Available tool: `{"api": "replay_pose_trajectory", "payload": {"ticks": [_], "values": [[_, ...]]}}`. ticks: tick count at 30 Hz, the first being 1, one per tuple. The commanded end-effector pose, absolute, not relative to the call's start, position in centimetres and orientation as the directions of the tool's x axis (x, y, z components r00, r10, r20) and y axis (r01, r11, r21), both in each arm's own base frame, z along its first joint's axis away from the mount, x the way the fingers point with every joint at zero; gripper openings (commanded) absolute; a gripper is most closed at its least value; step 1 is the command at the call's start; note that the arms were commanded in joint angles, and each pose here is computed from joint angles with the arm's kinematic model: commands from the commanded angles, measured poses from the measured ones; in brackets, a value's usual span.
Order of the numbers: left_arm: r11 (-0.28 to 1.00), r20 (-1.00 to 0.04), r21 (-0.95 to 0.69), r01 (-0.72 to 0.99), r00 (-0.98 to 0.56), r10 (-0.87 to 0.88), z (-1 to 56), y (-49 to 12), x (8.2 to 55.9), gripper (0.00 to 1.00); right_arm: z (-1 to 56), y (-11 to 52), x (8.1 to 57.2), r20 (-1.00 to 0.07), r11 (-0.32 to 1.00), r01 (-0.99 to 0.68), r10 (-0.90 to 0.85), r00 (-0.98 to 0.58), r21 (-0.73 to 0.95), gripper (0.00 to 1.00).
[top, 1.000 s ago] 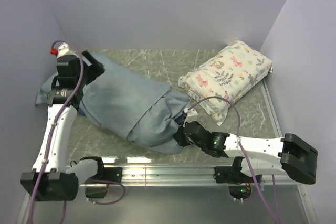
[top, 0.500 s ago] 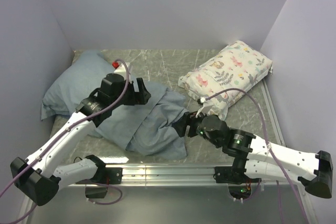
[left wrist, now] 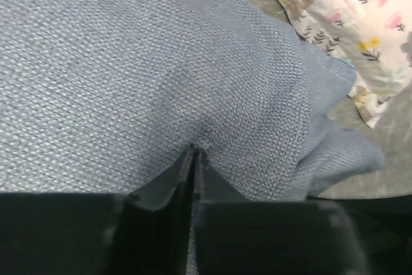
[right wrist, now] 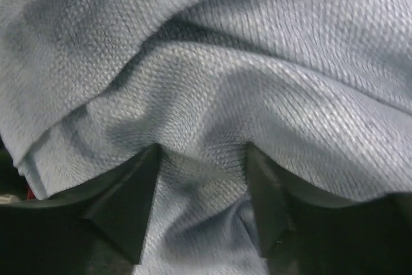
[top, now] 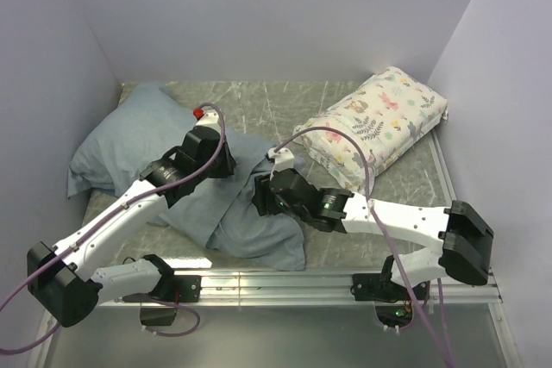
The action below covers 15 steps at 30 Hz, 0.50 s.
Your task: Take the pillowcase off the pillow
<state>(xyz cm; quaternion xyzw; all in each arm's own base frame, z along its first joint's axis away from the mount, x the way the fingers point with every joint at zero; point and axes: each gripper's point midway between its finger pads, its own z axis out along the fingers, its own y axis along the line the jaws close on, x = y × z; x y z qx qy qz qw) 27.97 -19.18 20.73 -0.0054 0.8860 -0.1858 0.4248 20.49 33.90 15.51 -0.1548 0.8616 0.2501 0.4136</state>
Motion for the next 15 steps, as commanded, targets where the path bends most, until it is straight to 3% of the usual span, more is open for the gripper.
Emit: {"api": "replay_pose_trajectory", "payload": {"ticks": [1,2,3,6,15], "values": [[0.951,-0.775,-0.296,0.085,-0.604,-0.187,21.5,-18.0,28.8,0.06,18.8,34.1,21.8,-0.83,0.835,-0.458,-0.002,-0.557,0.305,0.53],[0.958,-0.782,-0.28,0.065,-0.594,-0.188,21.5,-17.5,29.0,0.01,18.9,33.7,21.9,-0.832,0.842,-0.447,0.005,-0.555,0.303,0.49],[0.961,-0.783,-0.271,0.053,-0.592,-0.189,21.5,-17.2,29.0,0.0,18.9,33.0,22.1,-0.836,0.853,-0.432,0.009,-0.549,0.293,0.4],[0.969,-0.803,-0.249,-0.008,-0.558,-0.211,21.9,-16.1,29.6,0.0,19.2,30.6,22.3,-0.843,0.879,-0.383,0.037,-0.537,0.282,0.26],[0.955,-0.852,-0.252,-0.153,-0.432,-0.294,26.3,-11.5,32.0,0.01,16.2,23.6,22.4,-0.819,0.926,-0.239,0.113,-0.562,0.292,0.04]]}}
